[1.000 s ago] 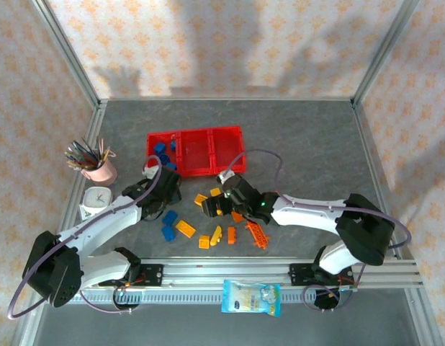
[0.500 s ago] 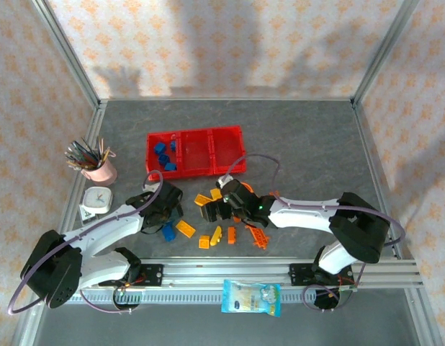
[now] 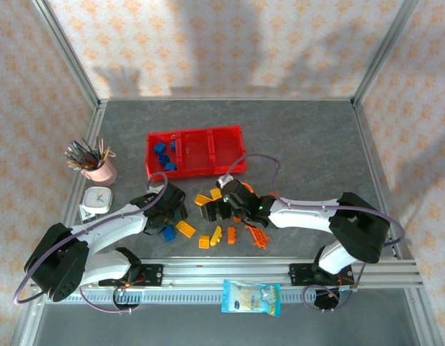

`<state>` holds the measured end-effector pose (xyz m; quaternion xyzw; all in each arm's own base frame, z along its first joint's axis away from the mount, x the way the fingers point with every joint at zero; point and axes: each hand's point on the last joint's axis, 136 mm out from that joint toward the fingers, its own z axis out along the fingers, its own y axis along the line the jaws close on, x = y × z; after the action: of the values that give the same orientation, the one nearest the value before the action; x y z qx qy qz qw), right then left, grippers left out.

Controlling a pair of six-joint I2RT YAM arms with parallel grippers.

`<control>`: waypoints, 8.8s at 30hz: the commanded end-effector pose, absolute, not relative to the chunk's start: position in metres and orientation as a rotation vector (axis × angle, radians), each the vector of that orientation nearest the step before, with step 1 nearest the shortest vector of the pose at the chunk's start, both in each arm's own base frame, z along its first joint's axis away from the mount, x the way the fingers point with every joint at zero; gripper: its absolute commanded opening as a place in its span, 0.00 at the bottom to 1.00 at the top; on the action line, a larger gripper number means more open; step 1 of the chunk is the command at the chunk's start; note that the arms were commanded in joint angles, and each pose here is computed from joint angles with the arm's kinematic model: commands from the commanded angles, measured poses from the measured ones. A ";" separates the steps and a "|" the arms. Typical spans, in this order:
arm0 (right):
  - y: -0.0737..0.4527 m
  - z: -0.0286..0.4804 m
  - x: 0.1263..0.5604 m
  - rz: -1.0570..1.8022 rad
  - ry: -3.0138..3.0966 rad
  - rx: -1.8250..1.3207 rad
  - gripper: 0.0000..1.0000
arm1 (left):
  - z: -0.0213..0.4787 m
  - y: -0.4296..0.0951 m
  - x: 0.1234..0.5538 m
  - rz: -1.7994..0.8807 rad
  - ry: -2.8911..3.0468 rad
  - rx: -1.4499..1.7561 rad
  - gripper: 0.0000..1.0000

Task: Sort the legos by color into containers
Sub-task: Pick up the lego from the bottom-left of the table, then place the lego in the container, then pick up the lego from the bottom-left of the table, then place the lego in the container, then pick up the lego from the center of the table.

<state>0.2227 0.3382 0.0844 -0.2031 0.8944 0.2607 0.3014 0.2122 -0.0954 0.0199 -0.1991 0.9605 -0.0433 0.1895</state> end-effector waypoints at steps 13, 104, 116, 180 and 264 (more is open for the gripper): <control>0.334 0.082 0.226 0.662 2.368 -0.504 1.00 | 0.012 -0.098 0.214 -0.095 2.692 -0.576 0.64; 0.349 0.108 0.220 0.805 2.276 -0.589 1.00 | 0.077 -0.061 0.190 -0.030 2.593 -0.711 0.75; 0.347 0.102 0.220 0.807 2.287 -0.537 1.00 | 0.049 -0.087 0.157 -0.160 2.689 -0.709 0.74; 0.330 0.170 0.308 0.727 2.174 -0.234 1.00 | 0.151 -0.042 0.462 0.215 2.292 -0.531 0.44; 0.388 0.041 0.252 0.174 2.474 -1.104 0.72 | 0.167 -0.033 0.243 -0.319 2.213 -0.733 0.99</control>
<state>0.2659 0.3964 0.0332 -0.3943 0.8886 0.0599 0.2268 0.2493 -0.0393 0.1683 -0.2811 0.8675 -0.1404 0.3855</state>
